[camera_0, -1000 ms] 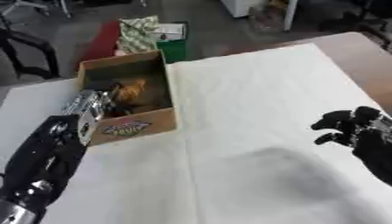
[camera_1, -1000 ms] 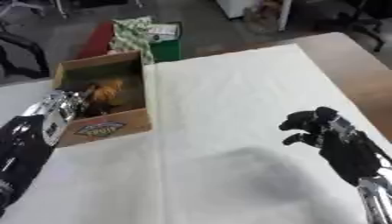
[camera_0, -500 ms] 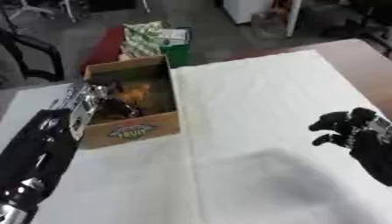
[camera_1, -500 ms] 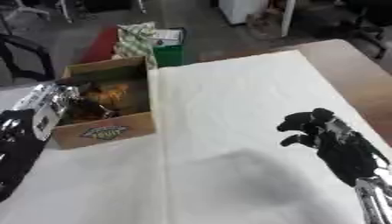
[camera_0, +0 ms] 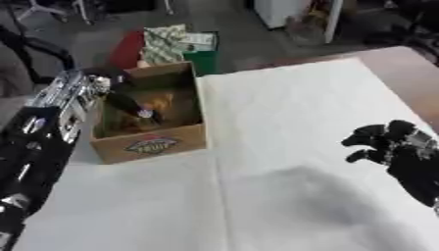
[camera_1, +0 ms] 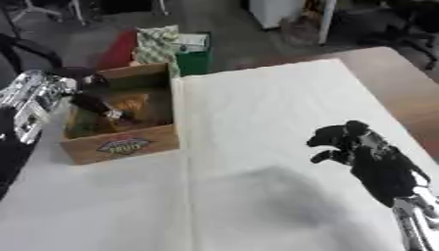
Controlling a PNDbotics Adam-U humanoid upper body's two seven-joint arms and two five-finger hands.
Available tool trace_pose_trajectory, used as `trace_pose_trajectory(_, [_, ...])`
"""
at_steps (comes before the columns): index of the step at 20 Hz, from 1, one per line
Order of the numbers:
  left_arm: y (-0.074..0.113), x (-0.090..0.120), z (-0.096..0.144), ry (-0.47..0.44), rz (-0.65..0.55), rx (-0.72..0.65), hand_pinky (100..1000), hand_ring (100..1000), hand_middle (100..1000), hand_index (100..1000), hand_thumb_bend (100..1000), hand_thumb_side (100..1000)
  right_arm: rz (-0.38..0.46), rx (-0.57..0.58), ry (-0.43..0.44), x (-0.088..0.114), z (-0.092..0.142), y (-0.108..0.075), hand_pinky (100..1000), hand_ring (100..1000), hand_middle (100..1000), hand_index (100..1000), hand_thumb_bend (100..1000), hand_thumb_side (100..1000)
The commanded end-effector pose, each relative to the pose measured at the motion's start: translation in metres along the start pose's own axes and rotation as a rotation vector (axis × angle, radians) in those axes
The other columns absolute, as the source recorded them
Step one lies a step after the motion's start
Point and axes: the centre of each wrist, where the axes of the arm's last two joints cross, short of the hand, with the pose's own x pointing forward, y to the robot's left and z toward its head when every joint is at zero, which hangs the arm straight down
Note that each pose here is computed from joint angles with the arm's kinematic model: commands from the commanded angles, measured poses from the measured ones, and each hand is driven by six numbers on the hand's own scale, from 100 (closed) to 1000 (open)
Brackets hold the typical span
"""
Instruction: Pick up objects on the table and place them in the box.
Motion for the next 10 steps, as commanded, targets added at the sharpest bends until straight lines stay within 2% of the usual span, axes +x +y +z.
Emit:
trace_pose_trajectory(1, [0.024, -0.009, 0.022, -0.025, -0.035, 0.084, 858, 886, 886, 910, 722, 644, 0.022, -0.004, -0.009, 0.006, 0.0, -0.005, 650, 787, 670, 764, 100, 969])
trace_pose_trajectory(6, [0.029, -0.021, 0.046, -0.09, -0.056, 0.186, 842, 871, 872, 900, 649, 573, 0.019, -0.012, -0.002, 0.004, 0.003, -0.005, 650, 786, 670, 764, 100, 970])
trace_pose_trajectory(10, [0.022, -0.035, 0.064, -0.14, -0.039, 0.266, 818, 849, 853, 886, 564, 538, 0.018, -0.013, -0.001, 0.004, 0.005, -0.005, 650, 786, 670, 764, 100, 962])
